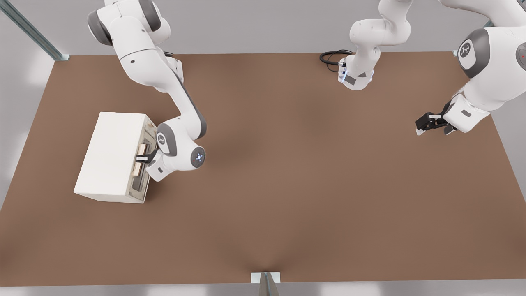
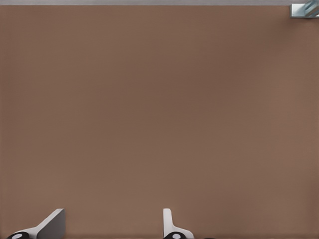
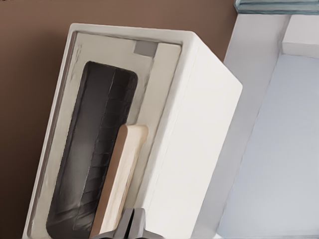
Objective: Keep left arm still and open the oven door with right arm
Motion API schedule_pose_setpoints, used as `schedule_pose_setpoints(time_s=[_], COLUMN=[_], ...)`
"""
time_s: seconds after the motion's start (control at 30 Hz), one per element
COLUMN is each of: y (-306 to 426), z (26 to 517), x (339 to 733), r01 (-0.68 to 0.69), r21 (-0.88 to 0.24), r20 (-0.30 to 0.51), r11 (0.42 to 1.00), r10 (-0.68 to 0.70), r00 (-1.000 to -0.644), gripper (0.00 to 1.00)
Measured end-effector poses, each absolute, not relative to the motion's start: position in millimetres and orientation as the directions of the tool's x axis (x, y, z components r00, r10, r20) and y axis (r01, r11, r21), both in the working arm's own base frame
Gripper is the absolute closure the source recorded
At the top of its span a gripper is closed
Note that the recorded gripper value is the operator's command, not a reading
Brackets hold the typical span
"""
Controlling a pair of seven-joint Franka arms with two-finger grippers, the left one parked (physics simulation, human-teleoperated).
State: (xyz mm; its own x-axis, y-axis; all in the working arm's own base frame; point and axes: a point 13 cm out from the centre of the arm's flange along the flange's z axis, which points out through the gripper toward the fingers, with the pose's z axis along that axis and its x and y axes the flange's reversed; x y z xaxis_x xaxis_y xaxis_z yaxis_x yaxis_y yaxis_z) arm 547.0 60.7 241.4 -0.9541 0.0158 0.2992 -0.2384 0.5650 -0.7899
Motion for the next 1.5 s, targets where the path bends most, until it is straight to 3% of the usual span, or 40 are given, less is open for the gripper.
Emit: schedule_pose_setpoints(time_s=[0.43, 1.1, 1.23, 1.27, 1.3, 1.33, 1.4, 1.5], y=[40.8, 68.9, 116.0, 119.3, 118.3, 109.0, 87.1, 35.8], z=[226.5, 214.8, 234.7, 251.8, 274.8, 300.7, 362.0, 437.2], x=[541.9, 540.1, 549.6, 556.8, 567.7, 574.4, 571.3, 581.0], r01=[-0.137, -0.101, -0.005, 0.05, 0.117, 0.191, 0.331, 0.434], r21=[-0.821, -0.83, -0.758, -0.711, -0.644, -0.558, -0.353, -0.15], r20=[0.225, 0.17, 0.103, 0.081, 0.062, 0.059, 0.088, 0.071], r11=[0.554, 0.549, 0.652, 0.701, 0.756, 0.808, 0.875, 0.888], r10=[0.095, 0.077, 0.112, 0.153, 0.204, 0.268, 0.383, 0.447], r00=[-0.97, -0.982, -0.988, -0.985, -0.977, -0.962, -0.92, -0.892], gripper=[1.0, 1.0, 1.0, 0.97, 0.8, 0.0, 0.0, 0.0])
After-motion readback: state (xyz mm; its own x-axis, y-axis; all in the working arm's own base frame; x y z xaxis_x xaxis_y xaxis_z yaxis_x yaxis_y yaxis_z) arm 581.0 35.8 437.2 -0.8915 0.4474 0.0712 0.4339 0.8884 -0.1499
